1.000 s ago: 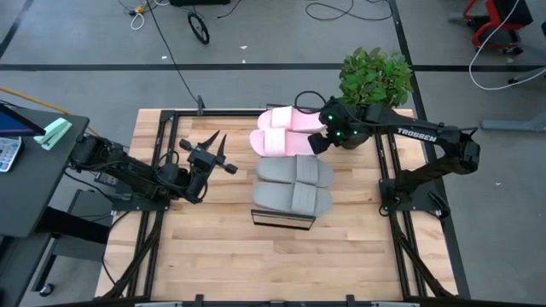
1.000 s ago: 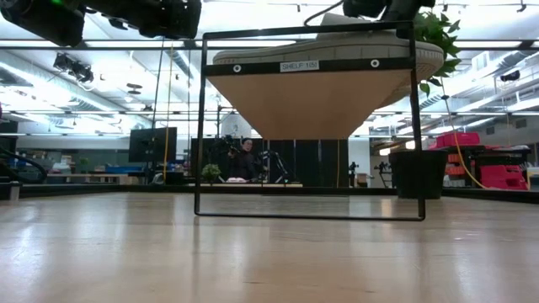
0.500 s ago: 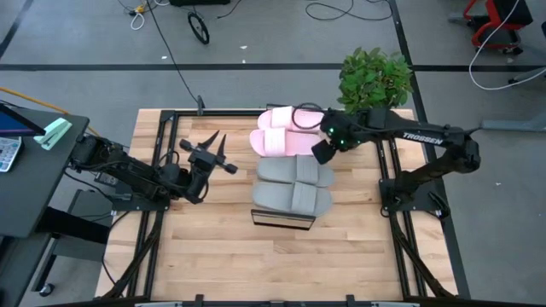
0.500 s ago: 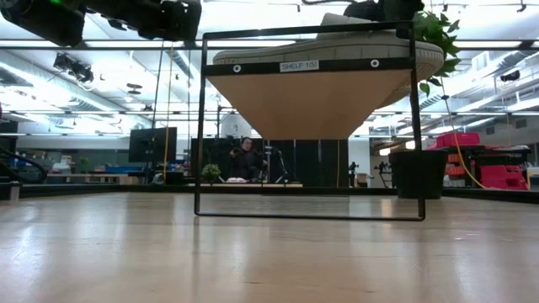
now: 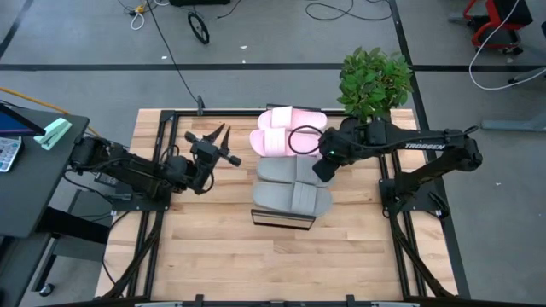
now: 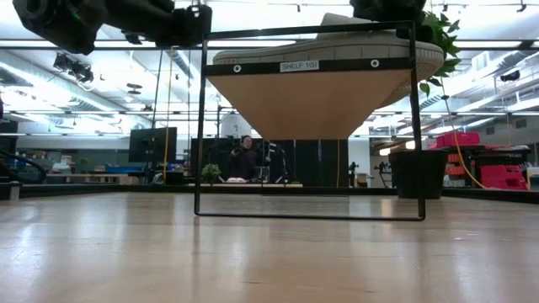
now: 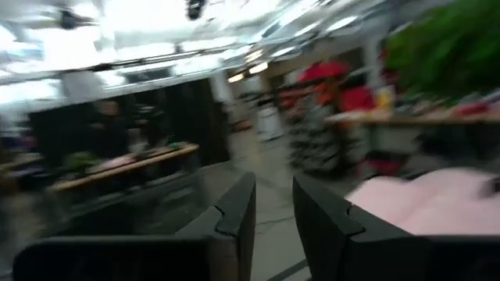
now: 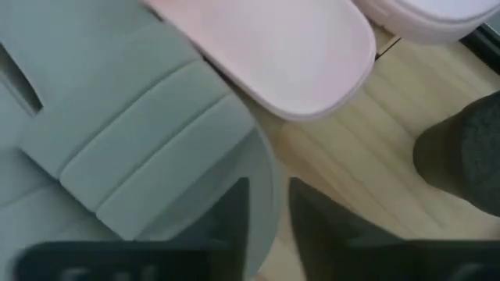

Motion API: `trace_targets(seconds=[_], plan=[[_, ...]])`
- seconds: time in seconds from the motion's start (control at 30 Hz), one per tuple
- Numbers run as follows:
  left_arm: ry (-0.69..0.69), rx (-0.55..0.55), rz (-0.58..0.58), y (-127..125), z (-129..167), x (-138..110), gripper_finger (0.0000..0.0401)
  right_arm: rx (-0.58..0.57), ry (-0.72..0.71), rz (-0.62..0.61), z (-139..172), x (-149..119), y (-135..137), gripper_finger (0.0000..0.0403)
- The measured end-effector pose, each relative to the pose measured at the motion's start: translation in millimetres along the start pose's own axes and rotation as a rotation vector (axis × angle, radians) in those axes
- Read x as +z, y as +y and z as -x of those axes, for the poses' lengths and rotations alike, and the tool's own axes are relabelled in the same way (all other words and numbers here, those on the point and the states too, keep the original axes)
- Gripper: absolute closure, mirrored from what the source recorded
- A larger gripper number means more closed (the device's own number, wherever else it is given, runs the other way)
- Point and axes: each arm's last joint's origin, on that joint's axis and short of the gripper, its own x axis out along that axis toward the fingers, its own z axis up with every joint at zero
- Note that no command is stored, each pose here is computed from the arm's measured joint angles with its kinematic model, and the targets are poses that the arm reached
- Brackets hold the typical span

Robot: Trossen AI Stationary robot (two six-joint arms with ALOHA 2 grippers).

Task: Pick and place slides into the shelf
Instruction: Return to Home Position

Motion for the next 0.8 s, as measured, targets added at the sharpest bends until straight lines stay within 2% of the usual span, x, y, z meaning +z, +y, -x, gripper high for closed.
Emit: trace_targets(seconds=[0.1,0.17,0.3,0.4,0.47,0.57,0.67,0.8], plan=[[-0.026,-0.107,0.077,-4,0,-2,0.0324,-0.004,0.009,0.032,1,-4,3,0.0372],[-0.004,-0.188,0.103,-7,-5,-4,0.0337,-0.011,-0.002,0.064,2,-6,5,0.0392],[0.093,-0.325,0.12,-6,-21,-4,0.0362,-0.032,-0.018,0.095,4,-10,9,0.0387],[0.133,-0.42,0.105,-3,-34,6,0.0379,-0.105,-0.021,0.144,5,-16,8,0.0398],[0.149,-0.519,0.09,1,-41,12,0.0391,-0.147,-0.035,0.168,9,-21,6,0.0396],[0.175,-0.689,0.137,6,-50,23,0.0396,-0.182,-0.083,0.194,18,-27,5,0.0399],[0.208,-0.85,0.15,11,-54,24,0.0388,-0.162,-0.141,0.217,31,-34,4,0.0399],[0.218,-0.949,0.123,16,-55,22,0.0388,-0.135,-0.231,0.255,52,-47,1,0.04]])
